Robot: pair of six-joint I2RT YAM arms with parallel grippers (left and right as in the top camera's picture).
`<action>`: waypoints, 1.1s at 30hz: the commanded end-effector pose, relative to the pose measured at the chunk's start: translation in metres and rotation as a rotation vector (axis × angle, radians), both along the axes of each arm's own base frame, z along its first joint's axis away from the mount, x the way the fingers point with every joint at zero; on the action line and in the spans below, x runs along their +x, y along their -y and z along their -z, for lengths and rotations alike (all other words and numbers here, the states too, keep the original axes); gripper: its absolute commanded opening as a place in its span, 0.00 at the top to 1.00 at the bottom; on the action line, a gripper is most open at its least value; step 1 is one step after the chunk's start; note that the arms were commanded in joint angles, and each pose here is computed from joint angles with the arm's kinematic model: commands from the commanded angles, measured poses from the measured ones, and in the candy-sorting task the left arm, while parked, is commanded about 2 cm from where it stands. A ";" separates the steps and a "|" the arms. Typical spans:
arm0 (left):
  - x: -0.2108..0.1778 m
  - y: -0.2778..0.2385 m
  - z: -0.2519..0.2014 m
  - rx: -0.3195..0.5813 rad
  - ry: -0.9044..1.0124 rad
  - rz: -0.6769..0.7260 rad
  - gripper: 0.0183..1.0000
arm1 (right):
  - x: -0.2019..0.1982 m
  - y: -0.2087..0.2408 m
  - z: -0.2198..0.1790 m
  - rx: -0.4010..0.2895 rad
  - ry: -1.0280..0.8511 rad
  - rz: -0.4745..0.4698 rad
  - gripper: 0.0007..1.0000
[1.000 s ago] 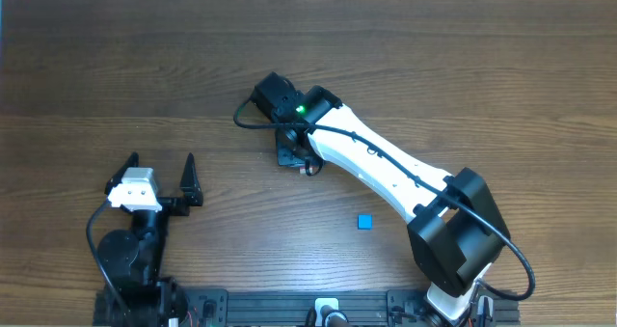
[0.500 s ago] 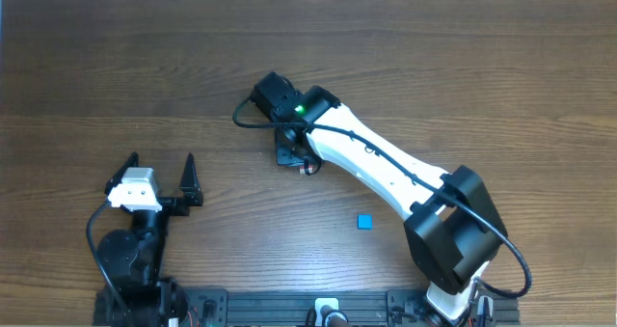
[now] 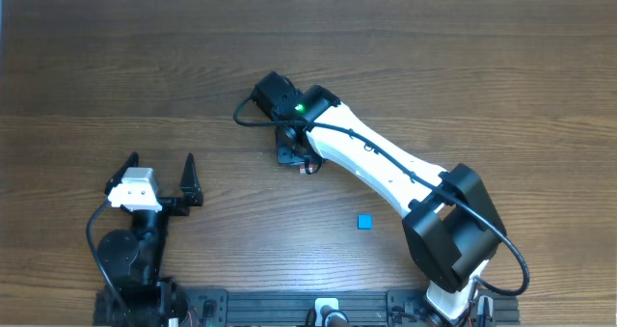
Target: Stack Cubes
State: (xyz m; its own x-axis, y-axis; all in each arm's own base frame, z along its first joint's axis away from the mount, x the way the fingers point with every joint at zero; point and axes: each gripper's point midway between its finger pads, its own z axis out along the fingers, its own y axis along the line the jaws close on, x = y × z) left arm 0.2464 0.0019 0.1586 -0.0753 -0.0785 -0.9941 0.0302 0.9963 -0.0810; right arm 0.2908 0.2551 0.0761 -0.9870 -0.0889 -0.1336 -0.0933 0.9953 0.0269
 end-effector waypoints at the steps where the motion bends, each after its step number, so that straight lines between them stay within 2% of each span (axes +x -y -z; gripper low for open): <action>1: 0.000 0.000 0.001 0.014 0.003 0.005 0.00 | 0.002 0.006 0.010 -0.027 -0.012 0.016 0.68; 4: 0.000 0.000 0.001 0.014 0.003 0.005 0.00 | 0.002 0.006 0.010 -0.027 -0.012 0.016 0.51; 7: 0.000 0.000 0.001 0.014 0.003 0.005 0.00 | 0.002 0.006 0.010 -0.027 -0.012 0.016 0.40; 8: 0.000 0.000 0.001 0.014 0.003 0.005 0.00 | 0.002 0.006 0.010 -0.027 -0.012 0.016 0.34; 9: 0.000 0.000 0.001 0.014 0.003 0.005 0.00 | 0.002 0.006 0.010 -0.027 -0.012 0.016 0.20; 11: 0.000 0.000 0.001 0.014 0.003 0.005 0.00 | 0.002 0.006 0.010 -0.026 -0.011 0.016 0.04; 12: 0.000 0.000 0.001 0.014 0.003 0.005 0.00 | 0.003 0.005 0.007 -0.021 -0.005 0.016 0.01; 18: 0.000 0.000 0.001 0.014 0.003 0.005 0.00 | 0.010 -0.001 -0.029 0.044 0.074 0.000 0.01; 21: 0.000 0.000 0.001 0.014 0.003 0.005 0.00 | 0.008 0.002 -0.069 0.103 0.148 -0.027 0.01; 25: 0.000 0.000 0.001 0.014 0.003 0.005 0.00 | -0.011 0.018 -0.111 0.136 0.197 -0.041 0.01; 29: 0.000 0.000 0.001 0.014 0.003 0.005 0.00 | -0.045 0.061 -0.129 0.058 0.165 0.002 0.01; 33: 0.000 0.000 0.001 0.014 0.003 0.005 0.00 | -0.080 0.103 -0.112 -0.034 0.058 0.091 0.01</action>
State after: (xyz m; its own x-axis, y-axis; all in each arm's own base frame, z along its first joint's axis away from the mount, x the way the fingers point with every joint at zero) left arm 0.2464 0.0019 0.1586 -0.0753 -0.0785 -0.9941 0.0302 0.9963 -0.0810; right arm 0.2200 0.1764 0.2063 -0.9690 -0.0768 -0.2347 -0.0924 0.9941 0.0564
